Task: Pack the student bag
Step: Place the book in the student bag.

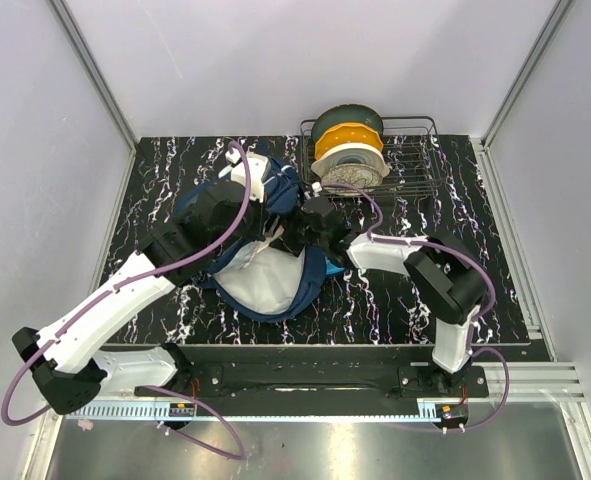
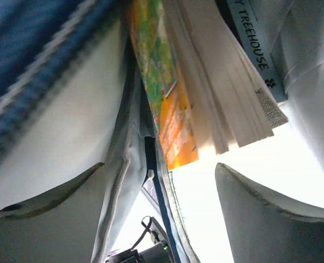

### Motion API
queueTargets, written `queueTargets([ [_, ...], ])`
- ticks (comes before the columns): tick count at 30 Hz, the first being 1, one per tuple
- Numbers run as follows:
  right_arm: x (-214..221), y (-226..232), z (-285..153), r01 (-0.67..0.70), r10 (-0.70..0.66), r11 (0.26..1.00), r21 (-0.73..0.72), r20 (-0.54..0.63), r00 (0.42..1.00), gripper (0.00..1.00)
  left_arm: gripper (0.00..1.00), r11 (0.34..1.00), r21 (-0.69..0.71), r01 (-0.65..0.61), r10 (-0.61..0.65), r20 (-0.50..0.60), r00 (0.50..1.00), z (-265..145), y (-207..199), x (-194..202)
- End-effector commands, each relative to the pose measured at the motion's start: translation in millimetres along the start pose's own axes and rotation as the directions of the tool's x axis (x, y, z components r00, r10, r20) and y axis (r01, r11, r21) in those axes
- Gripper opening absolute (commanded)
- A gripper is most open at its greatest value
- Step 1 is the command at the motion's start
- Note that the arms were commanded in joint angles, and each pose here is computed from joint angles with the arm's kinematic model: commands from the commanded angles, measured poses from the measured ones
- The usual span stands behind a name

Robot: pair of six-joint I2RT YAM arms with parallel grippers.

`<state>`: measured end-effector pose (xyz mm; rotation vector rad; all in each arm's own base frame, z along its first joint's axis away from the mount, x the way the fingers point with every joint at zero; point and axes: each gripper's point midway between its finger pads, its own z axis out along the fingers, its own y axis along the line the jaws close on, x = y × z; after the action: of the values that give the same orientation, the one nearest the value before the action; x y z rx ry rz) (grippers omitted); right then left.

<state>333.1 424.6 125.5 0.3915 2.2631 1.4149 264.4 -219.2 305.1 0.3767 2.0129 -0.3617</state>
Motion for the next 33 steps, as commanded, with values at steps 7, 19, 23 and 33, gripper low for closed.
queueTargets([
  [7,-0.1,-6.0,-56.9,0.105,-0.109,0.992,0.069,0.051,0.993,0.86,0.00,0.995,0.059,0.081,-0.092,0.220,0.971,-20.1,-7.5,-58.6],
  [19,-5.1,-35.8,-186.1,0.158,-0.210,0.954,0.255,0.193,0.959,0.85,0.11,0.991,0.123,0.052,-0.068,0.129,0.989,2.6,-22.5,-33.3],
  [23,-13.1,-41.8,-214.7,0.134,-0.205,0.960,0.246,0.293,0.934,0.91,0.36,0.986,0.156,0.066,-0.080,0.089,0.993,11.7,-30.8,-20.1],
  [33,11.3,-53.0,-173.4,0.122,-0.155,0.958,0.259,0.114,0.981,0.96,0.85,0.987,0.058,0.152,-0.155,0.048,0.987,5.5,-3.5,16.4],
])
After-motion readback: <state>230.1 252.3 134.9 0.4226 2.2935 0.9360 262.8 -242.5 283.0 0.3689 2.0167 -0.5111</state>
